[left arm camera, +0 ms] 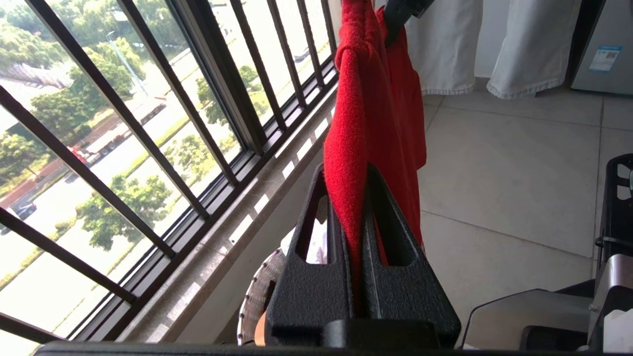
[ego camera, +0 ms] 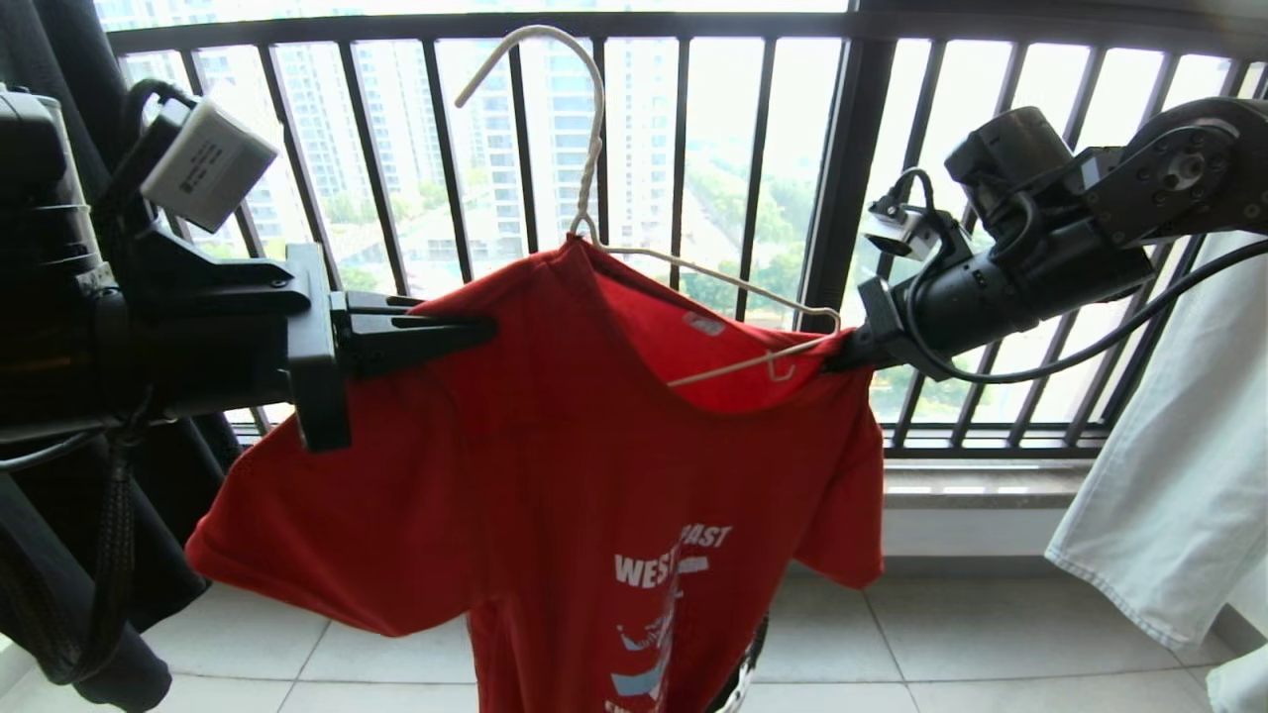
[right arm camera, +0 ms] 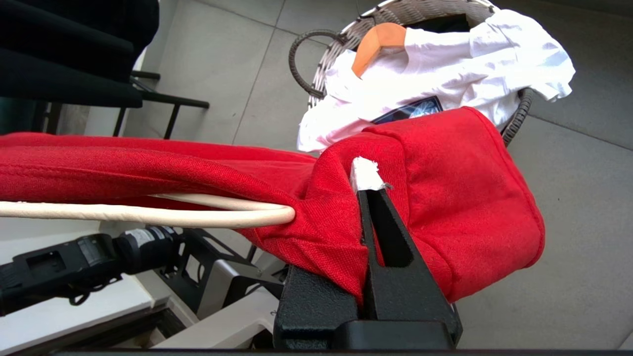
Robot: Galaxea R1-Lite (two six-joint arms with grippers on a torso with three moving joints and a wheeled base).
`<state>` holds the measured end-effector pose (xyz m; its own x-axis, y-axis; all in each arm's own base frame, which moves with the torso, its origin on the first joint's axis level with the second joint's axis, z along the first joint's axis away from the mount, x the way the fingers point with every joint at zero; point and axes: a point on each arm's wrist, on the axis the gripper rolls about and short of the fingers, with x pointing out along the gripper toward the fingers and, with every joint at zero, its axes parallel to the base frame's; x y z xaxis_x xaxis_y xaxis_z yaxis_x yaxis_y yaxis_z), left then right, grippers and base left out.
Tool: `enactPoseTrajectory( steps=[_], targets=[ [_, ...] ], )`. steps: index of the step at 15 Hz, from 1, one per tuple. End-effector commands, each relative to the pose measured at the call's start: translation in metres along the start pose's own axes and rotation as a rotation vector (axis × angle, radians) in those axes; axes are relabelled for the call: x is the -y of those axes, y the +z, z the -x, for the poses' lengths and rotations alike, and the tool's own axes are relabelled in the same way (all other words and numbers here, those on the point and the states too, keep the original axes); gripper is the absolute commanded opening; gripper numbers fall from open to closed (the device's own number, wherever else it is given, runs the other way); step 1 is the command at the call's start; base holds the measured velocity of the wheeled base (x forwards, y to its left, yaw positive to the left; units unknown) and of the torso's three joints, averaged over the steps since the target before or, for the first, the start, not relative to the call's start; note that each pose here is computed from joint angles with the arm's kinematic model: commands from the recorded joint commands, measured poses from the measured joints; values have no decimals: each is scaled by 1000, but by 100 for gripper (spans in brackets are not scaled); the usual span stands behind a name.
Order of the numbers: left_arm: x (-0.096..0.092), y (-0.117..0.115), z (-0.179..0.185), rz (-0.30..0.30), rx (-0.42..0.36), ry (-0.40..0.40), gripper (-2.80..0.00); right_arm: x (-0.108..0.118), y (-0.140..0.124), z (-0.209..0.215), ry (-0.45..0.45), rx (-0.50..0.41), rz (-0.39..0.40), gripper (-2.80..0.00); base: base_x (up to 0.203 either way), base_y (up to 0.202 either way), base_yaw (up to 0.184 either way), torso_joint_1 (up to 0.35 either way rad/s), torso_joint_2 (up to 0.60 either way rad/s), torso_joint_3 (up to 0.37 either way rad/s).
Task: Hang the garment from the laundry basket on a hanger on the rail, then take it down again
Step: Hang the clothes on the clothes rack
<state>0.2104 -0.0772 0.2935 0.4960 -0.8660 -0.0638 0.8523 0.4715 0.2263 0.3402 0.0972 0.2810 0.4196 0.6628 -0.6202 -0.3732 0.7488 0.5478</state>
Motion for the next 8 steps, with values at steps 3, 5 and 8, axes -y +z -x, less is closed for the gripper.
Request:
enactPoseTrajectory(
  steps=[3,5,8],
  targets=[
    [4,7,6,14,25,0,-280,8,1,-12,-4,-27,-22,-280,0,0,0,0,0,0],
    [7,16,11,33,69,10,-280,9,2,-14,-4,-25,-22,-280,0,0,0,0,0,0],
    [8,19,14,55,125,17,-280,9,3,-14,-3,-12,-15,-280,0,0,0,0,0,0]
  ],
)
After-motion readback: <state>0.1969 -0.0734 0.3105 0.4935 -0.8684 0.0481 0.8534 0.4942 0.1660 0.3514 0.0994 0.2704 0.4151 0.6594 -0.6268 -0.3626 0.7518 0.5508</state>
